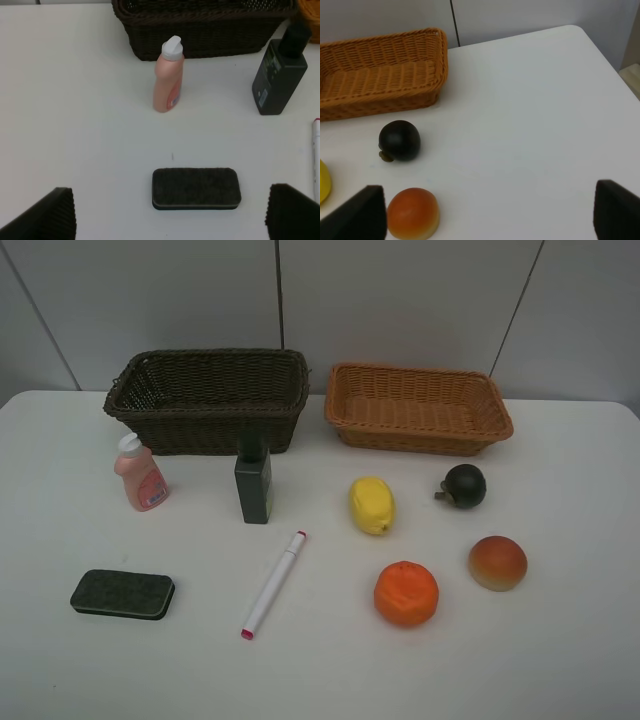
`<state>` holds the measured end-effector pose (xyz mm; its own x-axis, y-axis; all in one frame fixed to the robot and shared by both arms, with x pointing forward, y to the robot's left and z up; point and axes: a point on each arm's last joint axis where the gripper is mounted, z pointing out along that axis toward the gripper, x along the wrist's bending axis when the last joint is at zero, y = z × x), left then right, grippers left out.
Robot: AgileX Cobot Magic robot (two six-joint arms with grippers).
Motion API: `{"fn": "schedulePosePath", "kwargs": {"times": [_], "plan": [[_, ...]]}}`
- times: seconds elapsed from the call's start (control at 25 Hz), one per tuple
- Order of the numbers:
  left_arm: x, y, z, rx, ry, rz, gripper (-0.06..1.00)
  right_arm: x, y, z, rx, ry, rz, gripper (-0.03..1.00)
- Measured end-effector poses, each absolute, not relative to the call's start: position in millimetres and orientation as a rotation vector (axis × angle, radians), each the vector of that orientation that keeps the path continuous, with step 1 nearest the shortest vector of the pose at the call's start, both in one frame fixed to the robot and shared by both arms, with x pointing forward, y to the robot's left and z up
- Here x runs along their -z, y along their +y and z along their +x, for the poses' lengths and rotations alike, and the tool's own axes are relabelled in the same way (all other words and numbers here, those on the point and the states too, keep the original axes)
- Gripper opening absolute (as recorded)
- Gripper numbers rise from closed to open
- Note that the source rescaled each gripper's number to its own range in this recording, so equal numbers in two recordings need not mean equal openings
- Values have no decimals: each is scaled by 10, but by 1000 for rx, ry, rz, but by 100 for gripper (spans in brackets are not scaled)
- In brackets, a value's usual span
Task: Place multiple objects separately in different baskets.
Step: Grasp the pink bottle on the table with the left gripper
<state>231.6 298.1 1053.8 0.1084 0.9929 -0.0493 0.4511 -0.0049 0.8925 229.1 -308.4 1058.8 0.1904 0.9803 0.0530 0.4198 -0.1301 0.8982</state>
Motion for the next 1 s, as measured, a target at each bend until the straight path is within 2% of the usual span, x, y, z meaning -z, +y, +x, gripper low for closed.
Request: {"fn": "schedulePosePath", "kwargs": {"times": [0.32, 0.48, 0.76, 1.0], "plan": [[-10538, 2980, 2320, -843, 1460, 1579, 100, -10588, -3084, 2291, -900, 1339, 1680, 94], [-10638, 2963, 2541, -796, 1516, 1632, 100, -10588, -3084, 2291, -900, 1339, 1680, 94], [-10912, 2881, 3522, -586, 1718, 1848, 100, -10588, -3084, 2291, -900, 1339, 1680, 94], [-10747, 2781, 4650, -281, 1883, 2156, 100, -10588, -3084, 2291, -900, 1339, 1680, 94]]}}
